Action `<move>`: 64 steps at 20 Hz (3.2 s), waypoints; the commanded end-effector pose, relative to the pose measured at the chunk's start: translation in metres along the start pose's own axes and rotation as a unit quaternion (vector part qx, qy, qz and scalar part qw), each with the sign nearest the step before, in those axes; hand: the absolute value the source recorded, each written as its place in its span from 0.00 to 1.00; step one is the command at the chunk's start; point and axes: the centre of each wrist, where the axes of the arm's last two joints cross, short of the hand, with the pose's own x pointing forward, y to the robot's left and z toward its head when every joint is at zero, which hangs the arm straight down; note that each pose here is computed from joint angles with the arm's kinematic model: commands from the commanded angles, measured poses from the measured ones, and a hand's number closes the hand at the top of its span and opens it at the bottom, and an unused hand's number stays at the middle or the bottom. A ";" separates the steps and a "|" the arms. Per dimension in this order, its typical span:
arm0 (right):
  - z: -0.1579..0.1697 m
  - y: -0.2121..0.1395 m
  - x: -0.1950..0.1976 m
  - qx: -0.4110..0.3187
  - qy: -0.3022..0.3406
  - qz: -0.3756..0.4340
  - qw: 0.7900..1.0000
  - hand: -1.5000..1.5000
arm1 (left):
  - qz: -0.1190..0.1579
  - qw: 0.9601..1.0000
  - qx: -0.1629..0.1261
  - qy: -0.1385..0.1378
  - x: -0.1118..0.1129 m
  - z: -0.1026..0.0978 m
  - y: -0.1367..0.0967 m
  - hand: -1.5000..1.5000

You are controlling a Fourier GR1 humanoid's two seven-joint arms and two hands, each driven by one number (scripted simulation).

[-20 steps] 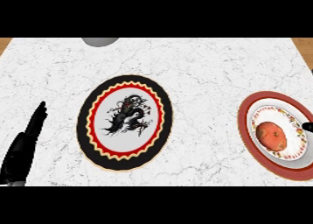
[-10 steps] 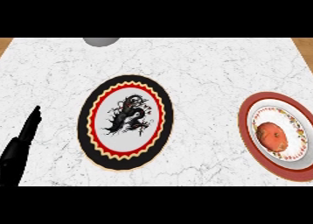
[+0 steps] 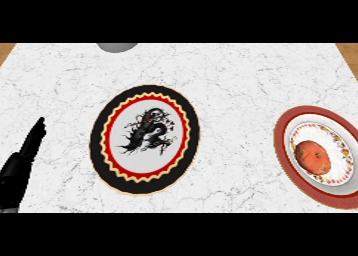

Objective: Pick the squash from the plate and place it in the plate

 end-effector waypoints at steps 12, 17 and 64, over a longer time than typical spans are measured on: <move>-0.074 -0.001 -0.005 0.141 0.160 0.139 0.967 0.00 | 0.006 1.000 -0.016 -0.004 0.001 0.014 -0.005 0.50; -0.083 0.012 -0.026 0.204 0.184 0.196 0.941 0.00 | 0.002 1.000 -0.007 -0.007 0.009 -0.018 -0.010 0.50; -0.215 0.100 -0.024 0.222 0.087 0.492 0.837 1.00 | 0.001 0.998 -0.038 -0.042 0.019 -0.009 -0.019 0.50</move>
